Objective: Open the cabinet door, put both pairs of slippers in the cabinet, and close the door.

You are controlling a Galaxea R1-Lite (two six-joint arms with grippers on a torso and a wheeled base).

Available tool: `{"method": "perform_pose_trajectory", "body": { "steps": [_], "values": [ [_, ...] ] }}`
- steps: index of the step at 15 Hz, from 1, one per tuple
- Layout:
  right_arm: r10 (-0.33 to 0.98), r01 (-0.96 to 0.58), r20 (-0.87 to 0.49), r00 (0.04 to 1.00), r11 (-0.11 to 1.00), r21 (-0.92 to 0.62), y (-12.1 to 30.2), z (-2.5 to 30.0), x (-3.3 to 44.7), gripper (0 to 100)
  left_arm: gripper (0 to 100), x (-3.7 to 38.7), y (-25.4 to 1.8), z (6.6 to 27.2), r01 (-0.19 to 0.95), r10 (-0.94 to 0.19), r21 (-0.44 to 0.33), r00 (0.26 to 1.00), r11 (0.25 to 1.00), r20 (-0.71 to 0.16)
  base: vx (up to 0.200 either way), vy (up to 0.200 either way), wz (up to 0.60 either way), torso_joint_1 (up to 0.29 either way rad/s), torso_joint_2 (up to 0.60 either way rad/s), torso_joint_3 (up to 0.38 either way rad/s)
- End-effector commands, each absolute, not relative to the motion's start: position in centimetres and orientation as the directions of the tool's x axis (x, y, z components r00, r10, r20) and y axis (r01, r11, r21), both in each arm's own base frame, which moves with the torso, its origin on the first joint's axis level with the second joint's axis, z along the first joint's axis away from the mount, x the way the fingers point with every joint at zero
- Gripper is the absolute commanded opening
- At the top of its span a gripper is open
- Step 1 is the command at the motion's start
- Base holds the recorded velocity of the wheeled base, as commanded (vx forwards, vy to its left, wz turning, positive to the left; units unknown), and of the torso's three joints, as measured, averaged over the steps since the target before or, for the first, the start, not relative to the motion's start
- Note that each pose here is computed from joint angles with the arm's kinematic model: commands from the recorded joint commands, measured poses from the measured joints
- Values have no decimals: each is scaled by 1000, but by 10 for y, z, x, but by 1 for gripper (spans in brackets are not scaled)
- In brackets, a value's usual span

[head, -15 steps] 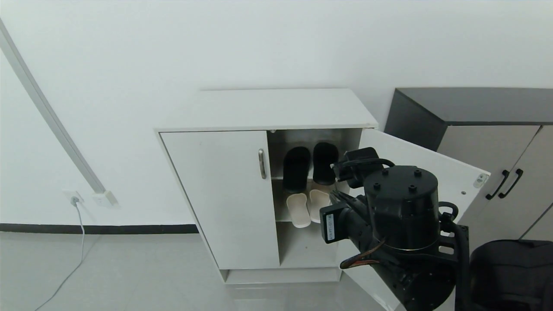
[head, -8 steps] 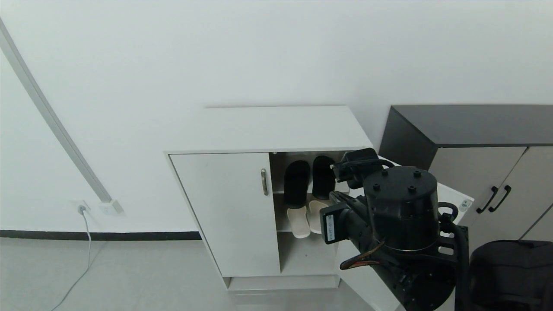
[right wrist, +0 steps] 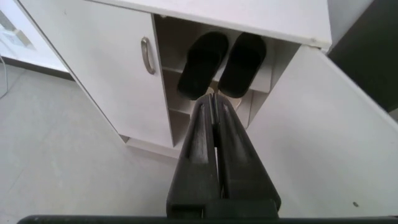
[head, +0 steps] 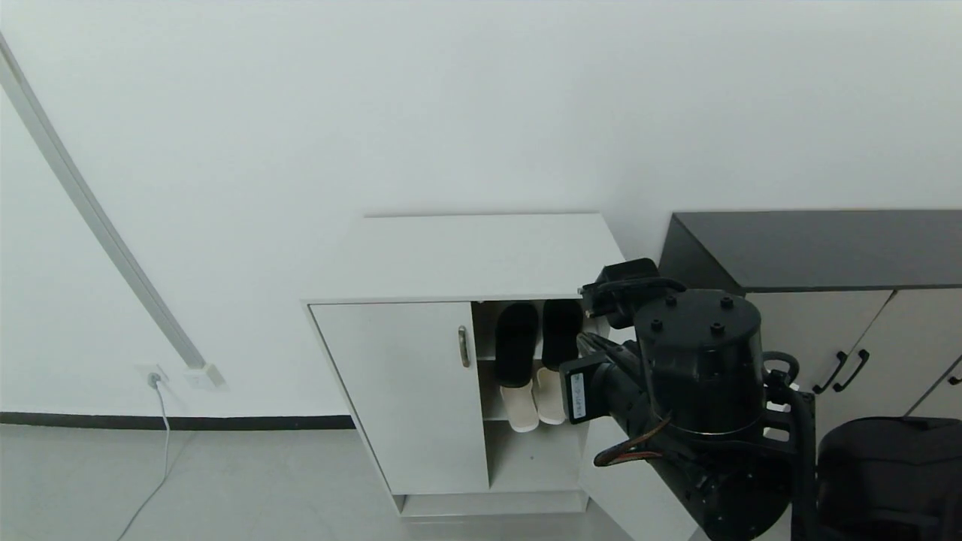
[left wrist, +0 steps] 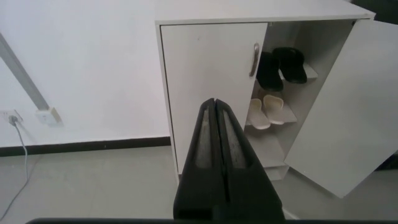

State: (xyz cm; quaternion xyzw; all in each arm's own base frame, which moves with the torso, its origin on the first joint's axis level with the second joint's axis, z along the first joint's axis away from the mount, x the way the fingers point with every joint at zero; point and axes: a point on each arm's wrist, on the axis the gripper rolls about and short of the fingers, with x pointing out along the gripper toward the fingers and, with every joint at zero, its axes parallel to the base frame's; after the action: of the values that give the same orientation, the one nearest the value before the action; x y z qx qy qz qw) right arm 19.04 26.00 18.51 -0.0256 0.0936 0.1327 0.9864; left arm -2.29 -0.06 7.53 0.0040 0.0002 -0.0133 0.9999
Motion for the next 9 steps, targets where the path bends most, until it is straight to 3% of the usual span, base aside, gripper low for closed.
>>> {"method": "perform_pose_trajectory", "body": {
  "steps": [1, 5, 8, 9],
  "values": [
    [256, -266, -195, 947, 963, -29, 260, 184, 191, 0, 0, -23, -1, 75, 26, -26, 8, 1000, 1000, -2, 0, 0, 0, 193, -427, -232],
    [255, -266, -198, 946, 963, -31, 260, 182, 191, 0, 0, -23, -1, 75, 26, -26, 8, 1000, 1000, -2, 0, 0, 0, 171, -369, -197],
    [267, -280, -207, 941, 960, -34, 260, 180, 191, 0, 0, -23, -1, 75, 26, -26, 8, 1000, 1000, -2, 0, 0, 0, 15, -28, -14],
    [269, -282, -210, 940, 959, -36, 260, 179, 191, 0, 0, -23, -1, 75, 28, -28, 8, 1000, 1000, -2, 0, 0, -600, 7, -7, -12]
  ]
}}
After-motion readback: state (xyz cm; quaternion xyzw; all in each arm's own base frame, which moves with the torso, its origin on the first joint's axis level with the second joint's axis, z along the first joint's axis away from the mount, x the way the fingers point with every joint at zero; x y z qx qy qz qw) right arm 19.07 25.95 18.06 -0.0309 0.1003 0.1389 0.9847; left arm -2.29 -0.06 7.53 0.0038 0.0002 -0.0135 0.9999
